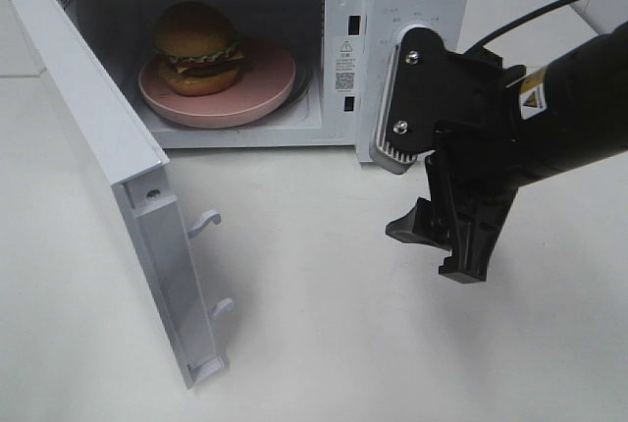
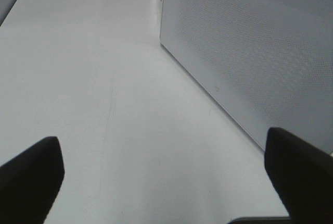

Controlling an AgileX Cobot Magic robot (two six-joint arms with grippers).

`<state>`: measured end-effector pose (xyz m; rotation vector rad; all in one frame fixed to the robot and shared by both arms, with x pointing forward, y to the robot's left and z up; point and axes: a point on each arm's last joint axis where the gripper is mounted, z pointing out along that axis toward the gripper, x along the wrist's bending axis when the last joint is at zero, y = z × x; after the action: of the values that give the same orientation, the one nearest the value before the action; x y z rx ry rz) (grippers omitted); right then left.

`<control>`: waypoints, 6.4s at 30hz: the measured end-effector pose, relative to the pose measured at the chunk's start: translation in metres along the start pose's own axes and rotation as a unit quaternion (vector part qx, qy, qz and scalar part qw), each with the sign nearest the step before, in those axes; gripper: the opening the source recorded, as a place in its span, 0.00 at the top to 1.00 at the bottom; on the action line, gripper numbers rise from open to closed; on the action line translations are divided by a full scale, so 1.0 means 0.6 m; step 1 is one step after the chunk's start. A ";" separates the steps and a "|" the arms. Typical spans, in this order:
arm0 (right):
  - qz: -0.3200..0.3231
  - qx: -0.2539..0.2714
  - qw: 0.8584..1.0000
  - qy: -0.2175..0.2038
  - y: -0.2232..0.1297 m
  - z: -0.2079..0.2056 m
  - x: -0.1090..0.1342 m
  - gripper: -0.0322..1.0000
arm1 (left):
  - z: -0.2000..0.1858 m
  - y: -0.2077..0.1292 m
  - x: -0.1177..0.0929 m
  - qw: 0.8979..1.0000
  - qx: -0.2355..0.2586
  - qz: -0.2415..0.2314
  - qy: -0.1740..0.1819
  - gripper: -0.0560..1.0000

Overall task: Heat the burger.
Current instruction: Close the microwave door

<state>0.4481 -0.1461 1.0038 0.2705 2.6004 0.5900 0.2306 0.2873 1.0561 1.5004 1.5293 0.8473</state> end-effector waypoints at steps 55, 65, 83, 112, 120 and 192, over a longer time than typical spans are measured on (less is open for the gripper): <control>0.410 0.051 0.905 -0.096 -0.186 -0.243 0.121 0.23 | 0.000 0.000 0.000 1.000 0.000 0.002 0.000 0.01; 0.481 -0.026 0.858 -0.178 -0.212 -0.288 0.162 0.23 | 0.000 0.000 0.000 1.000 0.000 0.002 0.000 0.01; 0.498 -0.104 0.814 -0.282 -0.226 -0.323 0.214 0.23 | 0.000 0.000 0.000 1.000 0.000 0.002 0.000 0.01; 0.498 -0.103 0.814 -0.281 -0.226 -0.323 0.214 0.23 | 0.000 0.000 0.000 1.000 0.000 0.002 0.000 0.01; 0.498 -0.103 0.814 -0.281 -0.226 -0.323 0.214 0.23 | 0.000 0.000 0.000 1.000 0.000 0.002 0.000 0.01; 0.498 -0.103 0.814 -0.281 -0.226 -0.323 0.214 0.23 | 0.286 0.059 0.060 0.985 -0.146 0.070 0.065 0.95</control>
<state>0.2317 -0.3000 1.0484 1.5174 1.6359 0.9252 0.4010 0.3122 1.0081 1.3691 1.3327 1.2170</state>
